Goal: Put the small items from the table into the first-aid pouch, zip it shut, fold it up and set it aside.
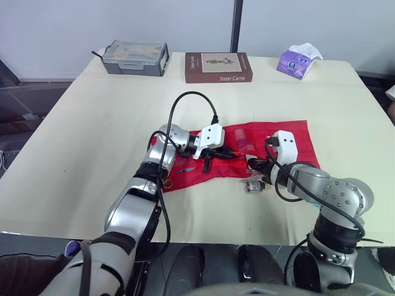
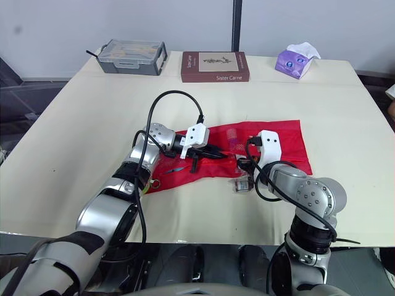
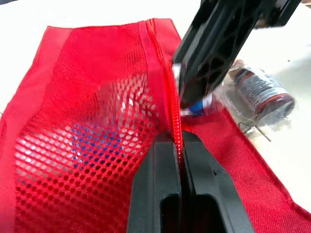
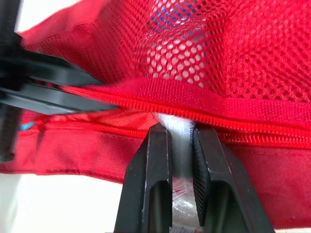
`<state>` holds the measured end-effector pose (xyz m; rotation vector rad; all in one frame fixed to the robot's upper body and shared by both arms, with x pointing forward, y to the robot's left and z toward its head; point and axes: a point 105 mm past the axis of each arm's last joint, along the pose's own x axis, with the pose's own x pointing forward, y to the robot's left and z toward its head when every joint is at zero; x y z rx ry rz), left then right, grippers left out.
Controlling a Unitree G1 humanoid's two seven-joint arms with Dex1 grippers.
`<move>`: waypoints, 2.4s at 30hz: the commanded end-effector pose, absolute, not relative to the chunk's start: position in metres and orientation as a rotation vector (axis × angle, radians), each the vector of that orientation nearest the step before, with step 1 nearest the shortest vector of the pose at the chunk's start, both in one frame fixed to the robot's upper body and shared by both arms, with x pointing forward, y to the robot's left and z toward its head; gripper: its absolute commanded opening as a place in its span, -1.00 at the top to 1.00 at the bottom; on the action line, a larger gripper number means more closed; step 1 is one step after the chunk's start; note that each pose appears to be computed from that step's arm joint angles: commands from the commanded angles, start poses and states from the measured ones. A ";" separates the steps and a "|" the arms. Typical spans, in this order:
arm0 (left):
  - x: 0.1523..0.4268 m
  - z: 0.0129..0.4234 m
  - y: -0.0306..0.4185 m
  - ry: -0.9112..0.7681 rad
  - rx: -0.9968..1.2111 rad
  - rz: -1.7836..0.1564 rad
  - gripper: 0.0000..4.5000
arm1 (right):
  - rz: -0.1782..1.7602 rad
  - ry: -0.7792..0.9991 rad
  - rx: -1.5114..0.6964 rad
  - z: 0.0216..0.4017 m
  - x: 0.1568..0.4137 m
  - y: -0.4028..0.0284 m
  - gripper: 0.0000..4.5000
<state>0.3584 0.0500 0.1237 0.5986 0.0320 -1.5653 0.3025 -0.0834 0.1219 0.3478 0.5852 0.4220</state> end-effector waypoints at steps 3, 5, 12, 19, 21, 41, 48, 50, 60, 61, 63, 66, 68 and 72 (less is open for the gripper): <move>0.355 0.130 0.043 -0.005 0.626 -1.600 1.00 | 0.383 0.538 0.396 0.134 0.310 -0.084 0.99; 0.354 0.129 0.043 -0.005 0.628 -1.612 1.00 | 0.377 0.563 0.380 0.128 0.313 -0.082 0.99; 0.353 0.127 0.042 -0.008 0.639 -1.620 1.00 | 0.579 0.596 0.087 0.118 0.307 -0.057 0.99; 0.354 0.126 0.045 -0.007 0.635 -1.604 1.00 | 0.470 0.543 0.245 0.128 0.311 -0.073 0.99; 0.354 0.126 0.046 -0.009 0.633 -1.604 1.00 | 0.431 0.544 0.288 0.128 0.311 -0.078 0.99; 0.356 0.127 0.048 -0.003 0.627 -1.598 1.00 | 0.590 0.455 0.031 0.137 0.314 -0.072 0.07; 0.364 0.131 0.053 0.012 0.654 -1.588 1.00 | 0.791 0.366 -0.285 0.144 0.273 -0.090 -0.09; 0.364 0.131 0.052 0.015 0.664 -1.601 1.00 | 0.801 0.361 -0.273 0.141 0.279 -0.086 0.15; 0.361 0.134 0.046 -0.005 0.676 -1.646 1.00 | 0.679 0.381 -0.322 0.115 0.327 -0.081 0.98; 0.360 0.134 0.046 -0.006 0.678 -1.651 1.00 | 0.662 0.360 -0.330 0.116 0.334 -0.081 0.98; 0.359 0.133 0.045 -0.006 0.684 -1.660 1.00 | 0.642 0.311 -0.357 0.122 0.344 -0.080 0.98; 0.358 0.131 0.046 -0.006 0.704 -1.674 1.00 | 0.653 0.247 -0.382 0.130 0.350 -0.077 0.98; 0.357 0.130 0.048 -0.003 0.733 -1.684 1.00 | 0.684 0.219 -0.407 0.132 0.347 -0.078 0.98; 0.358 0.129 0.057 0.013 0.826 -1.703 1.00 | 0.759 0.232 -0.411 0.132 0.326 -0.088 0.98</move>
